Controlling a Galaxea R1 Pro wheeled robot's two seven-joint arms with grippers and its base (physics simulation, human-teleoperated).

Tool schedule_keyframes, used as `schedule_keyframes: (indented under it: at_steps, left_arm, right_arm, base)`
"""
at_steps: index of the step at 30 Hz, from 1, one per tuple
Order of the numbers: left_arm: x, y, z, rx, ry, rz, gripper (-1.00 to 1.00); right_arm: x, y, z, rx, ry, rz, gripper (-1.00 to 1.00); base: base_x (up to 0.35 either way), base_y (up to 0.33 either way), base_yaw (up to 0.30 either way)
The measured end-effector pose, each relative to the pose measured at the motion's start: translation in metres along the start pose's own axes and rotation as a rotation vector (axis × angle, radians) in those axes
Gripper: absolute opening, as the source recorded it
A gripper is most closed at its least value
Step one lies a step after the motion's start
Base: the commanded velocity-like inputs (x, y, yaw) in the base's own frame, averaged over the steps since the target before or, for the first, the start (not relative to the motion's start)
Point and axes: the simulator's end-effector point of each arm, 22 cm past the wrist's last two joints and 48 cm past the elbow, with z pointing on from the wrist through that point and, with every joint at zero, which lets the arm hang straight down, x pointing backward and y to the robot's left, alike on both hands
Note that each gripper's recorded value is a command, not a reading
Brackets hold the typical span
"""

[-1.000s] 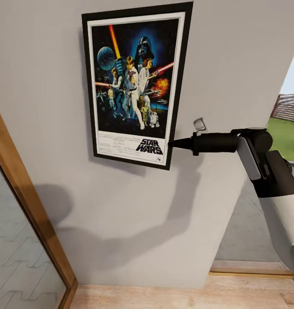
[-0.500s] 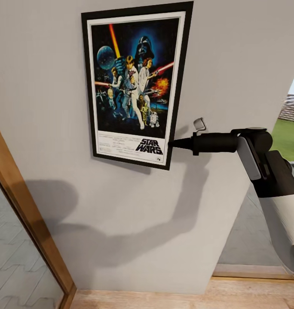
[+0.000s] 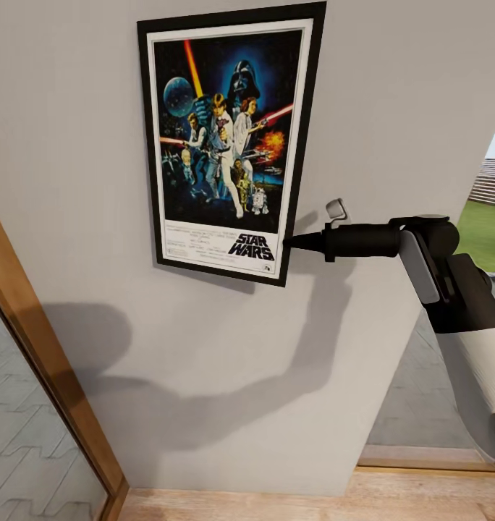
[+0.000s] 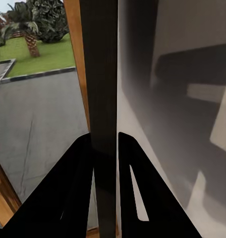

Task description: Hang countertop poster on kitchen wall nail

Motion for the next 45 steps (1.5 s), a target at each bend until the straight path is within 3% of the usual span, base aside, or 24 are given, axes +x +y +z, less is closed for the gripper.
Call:
schedule_keyframes:
  at_steps: [11, 18, 45]
  left_arm:
    - [0.0, 0.0, 0.0, 0.0, 0.0, 0.0, 1.0]
    - [-0.002, 0.013, -0.001, -0.014, 0.0, 0.017, 1.0]
    - [-0.003, 0.015, -0.002, -0.015, -0.001, 0.019, 1.0]
  right_arm:
    - [0.0, 0.0, 0.0, -0.001, 0.0, 0.001, -1.0]
    - [-0.001, 0.0, 0.0, -0.001, -0.001, 0.001, -1.0]
    - [0.0, 0.001, 0.0, -0.005, 0.0, -0.001, -1.0]
  base:
    - [0.0, 0.0, 0.0]
    - [0.0, 0.0, 0.0]
    - [0.0, 0.0, 0.0]
